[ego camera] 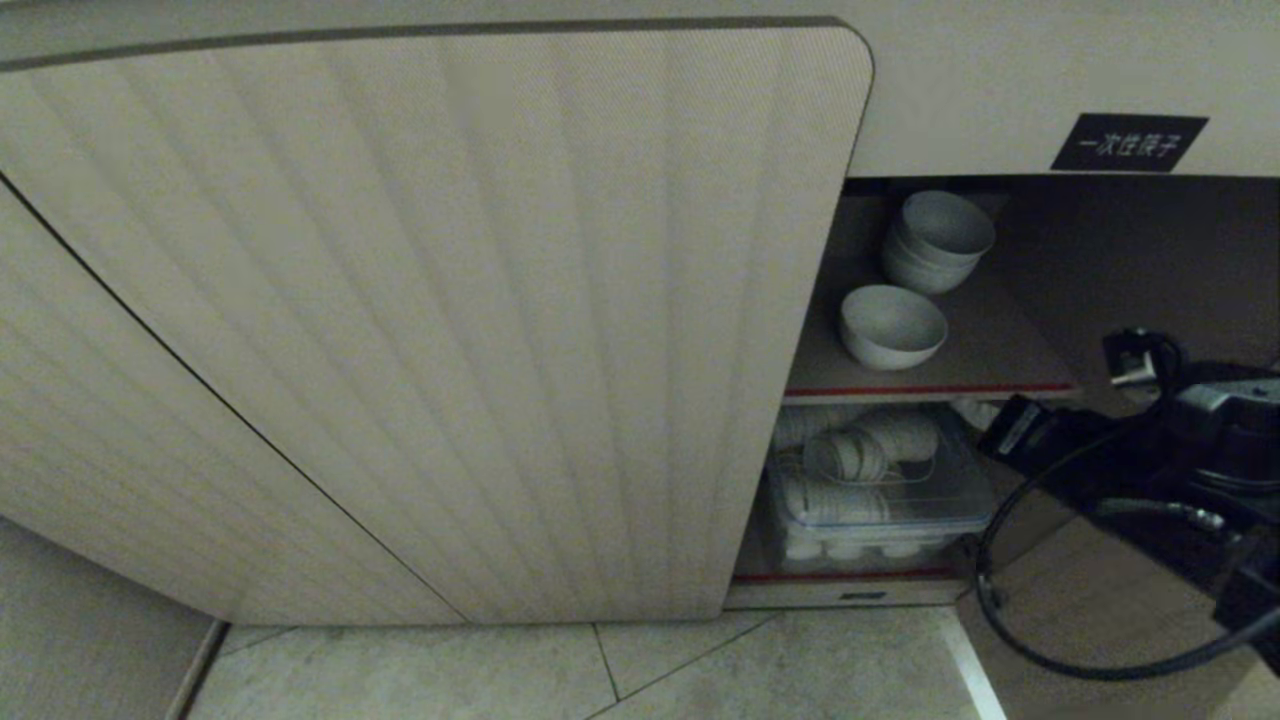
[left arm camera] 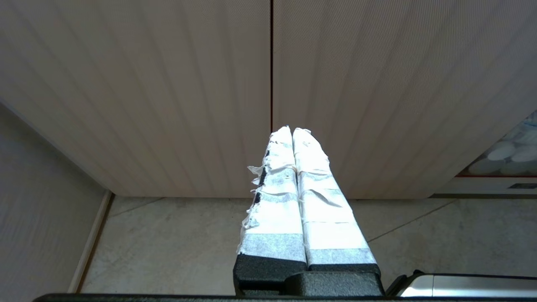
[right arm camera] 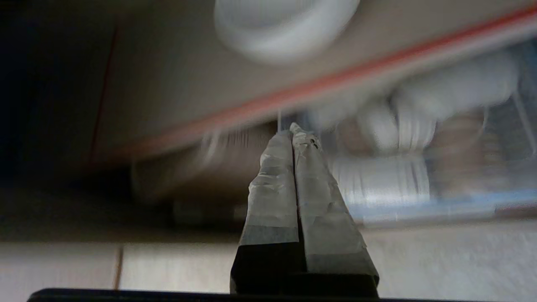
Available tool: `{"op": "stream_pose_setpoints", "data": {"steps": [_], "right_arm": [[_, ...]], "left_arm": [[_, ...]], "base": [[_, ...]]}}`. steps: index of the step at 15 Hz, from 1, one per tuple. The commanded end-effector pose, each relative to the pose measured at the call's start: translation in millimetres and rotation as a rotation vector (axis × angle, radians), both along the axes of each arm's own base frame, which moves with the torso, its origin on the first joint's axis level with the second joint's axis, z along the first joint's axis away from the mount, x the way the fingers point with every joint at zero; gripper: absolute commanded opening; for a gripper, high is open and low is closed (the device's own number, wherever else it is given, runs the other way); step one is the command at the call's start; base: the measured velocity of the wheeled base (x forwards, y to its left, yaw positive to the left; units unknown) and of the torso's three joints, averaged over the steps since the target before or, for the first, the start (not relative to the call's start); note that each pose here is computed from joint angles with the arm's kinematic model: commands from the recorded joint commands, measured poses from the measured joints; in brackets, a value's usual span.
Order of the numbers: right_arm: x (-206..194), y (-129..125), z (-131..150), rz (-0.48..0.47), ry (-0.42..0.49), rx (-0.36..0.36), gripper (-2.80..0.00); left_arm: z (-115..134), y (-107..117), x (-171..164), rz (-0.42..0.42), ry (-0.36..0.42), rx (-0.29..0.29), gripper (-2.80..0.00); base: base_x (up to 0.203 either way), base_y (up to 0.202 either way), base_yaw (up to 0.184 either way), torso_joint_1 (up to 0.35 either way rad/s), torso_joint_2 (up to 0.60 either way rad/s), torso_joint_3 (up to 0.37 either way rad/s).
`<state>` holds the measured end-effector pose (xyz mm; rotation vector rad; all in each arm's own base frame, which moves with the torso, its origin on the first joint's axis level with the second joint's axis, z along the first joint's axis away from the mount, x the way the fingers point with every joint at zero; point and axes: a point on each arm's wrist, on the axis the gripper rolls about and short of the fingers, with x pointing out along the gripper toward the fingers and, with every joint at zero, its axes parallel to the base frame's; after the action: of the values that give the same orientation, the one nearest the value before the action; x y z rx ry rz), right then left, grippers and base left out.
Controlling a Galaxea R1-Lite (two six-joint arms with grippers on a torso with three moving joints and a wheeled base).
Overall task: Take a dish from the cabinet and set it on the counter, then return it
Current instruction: Take the bowl from the cabinet
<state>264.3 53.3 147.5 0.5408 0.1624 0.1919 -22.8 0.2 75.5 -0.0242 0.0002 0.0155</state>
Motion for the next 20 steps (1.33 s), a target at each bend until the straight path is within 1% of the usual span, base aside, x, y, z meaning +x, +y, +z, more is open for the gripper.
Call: {"op": "stream_pose_setpoints", "data": {"steps": [1, 4, 6, 11, 14, 20], "right_arm": [[19.2, 3.6, 2.6, -0.012, -0.028, 0.038, -2.8], [28.8, 5.2, 2.6, -0.024, -0.042, 0.052, -2.8], [36.6, 6.1, 1.3, -0.055, -0.052, 0.074, -2.8], [47.0, 7.5, 5.8, -0.079, -0.082, 0.075, -2.8], [51.0, 8.1, 13.6, -0.088, -0.113, 0.082, -2.8], [50.9, 7.9, 15.1, -0.09, -0.116, 0.087, -2.8]], "left_arm": [[0.0, 0.0, 0.0, 0.001, 0.0, -0.001, -2.8], [0.0, 0.0, 0.0, 0.001, 0.0, 0.0, -2.8], [0.0, 0.0, 0.0, 0.001, 0.0, 0.0, -2.8], [0.0, 0.0, 0.0, 0.001, 0.0, -0.001, -2.8], [0.0, 0.0, 0.0, 0.001, 0.0, -0.001, -2.8], [0.0, 0.0, 0.0, 0.001, 0.0, -0.002, -2.8]], "base": [[0.0, 0.0, 0.0, 0.0, 0.0, 0.0], [0.0, 0.0, 0.0, 0.0, 0.0, 0.0], [0.0, 0.0, 0.0, 0.0, 0.0, 0.0], [0.0, 0.0, 0.0, 0.0, 0.0, 0.0], [0.0, 0.0, 0.0, 0.0, 0.0, 0.0], [0.0, 0.0, 0.0, 0.0, 0.0, 0.0]]}}
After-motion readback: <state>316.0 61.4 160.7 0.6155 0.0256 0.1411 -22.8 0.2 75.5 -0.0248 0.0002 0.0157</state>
